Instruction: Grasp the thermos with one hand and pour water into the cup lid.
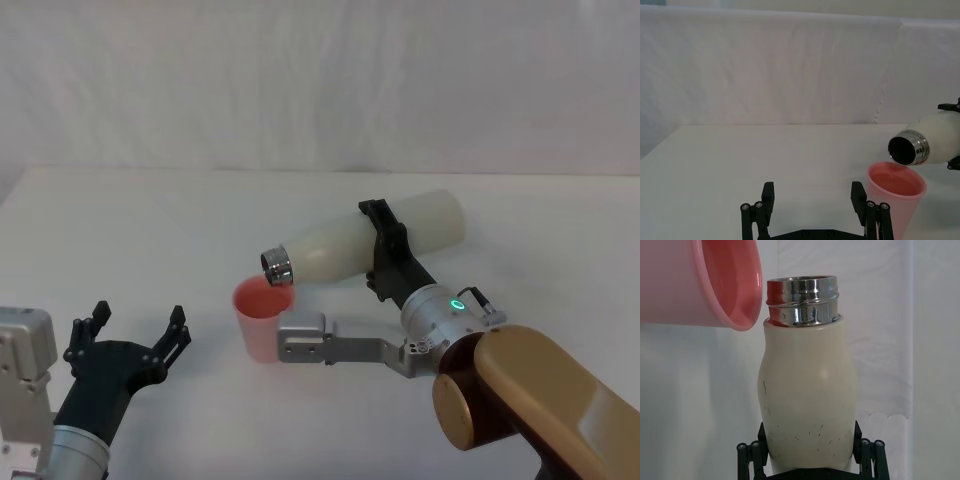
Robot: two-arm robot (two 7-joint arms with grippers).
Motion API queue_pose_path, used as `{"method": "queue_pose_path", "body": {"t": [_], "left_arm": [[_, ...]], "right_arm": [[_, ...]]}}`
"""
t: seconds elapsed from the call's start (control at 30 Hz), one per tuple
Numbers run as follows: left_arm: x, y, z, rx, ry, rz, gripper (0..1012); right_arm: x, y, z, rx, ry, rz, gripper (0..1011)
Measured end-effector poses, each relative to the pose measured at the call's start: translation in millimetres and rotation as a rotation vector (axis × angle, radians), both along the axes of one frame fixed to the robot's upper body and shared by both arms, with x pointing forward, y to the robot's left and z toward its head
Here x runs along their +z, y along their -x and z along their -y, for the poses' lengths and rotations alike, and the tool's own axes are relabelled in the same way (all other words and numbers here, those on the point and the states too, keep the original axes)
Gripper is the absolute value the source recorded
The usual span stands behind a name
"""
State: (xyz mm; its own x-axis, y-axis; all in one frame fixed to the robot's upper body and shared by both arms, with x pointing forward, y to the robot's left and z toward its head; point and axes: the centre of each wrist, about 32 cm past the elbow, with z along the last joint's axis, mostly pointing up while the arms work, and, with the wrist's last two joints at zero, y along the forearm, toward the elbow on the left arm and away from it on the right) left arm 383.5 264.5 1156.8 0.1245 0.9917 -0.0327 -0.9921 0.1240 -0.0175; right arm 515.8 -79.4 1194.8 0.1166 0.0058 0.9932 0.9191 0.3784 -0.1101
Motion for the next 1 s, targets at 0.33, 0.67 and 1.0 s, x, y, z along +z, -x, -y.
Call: {"method": "queue_pose_path", "body": {"t": [0.33, 0.67, 1.0], "left_arm": [[0.0, 0.0, 0.0, 0.000, 0.000, 0.000, 1001], [0.0, 0.0, 0.0, 0.000, 0.000, 0.000, 1001], [0.0, 0.0, 0.0, 0.000, 0.000, 0.000, 1001]], "right_arm": [[0.2, -0.3, 0.0, 0.001, 0.007, 0.004, 953], [0.7, -1.1, 0.1, 0.002, 0.017, 0.009, 953], [0.9, -1.2, 0.3, 0.002, 0.024, 0.012, 953]]}}
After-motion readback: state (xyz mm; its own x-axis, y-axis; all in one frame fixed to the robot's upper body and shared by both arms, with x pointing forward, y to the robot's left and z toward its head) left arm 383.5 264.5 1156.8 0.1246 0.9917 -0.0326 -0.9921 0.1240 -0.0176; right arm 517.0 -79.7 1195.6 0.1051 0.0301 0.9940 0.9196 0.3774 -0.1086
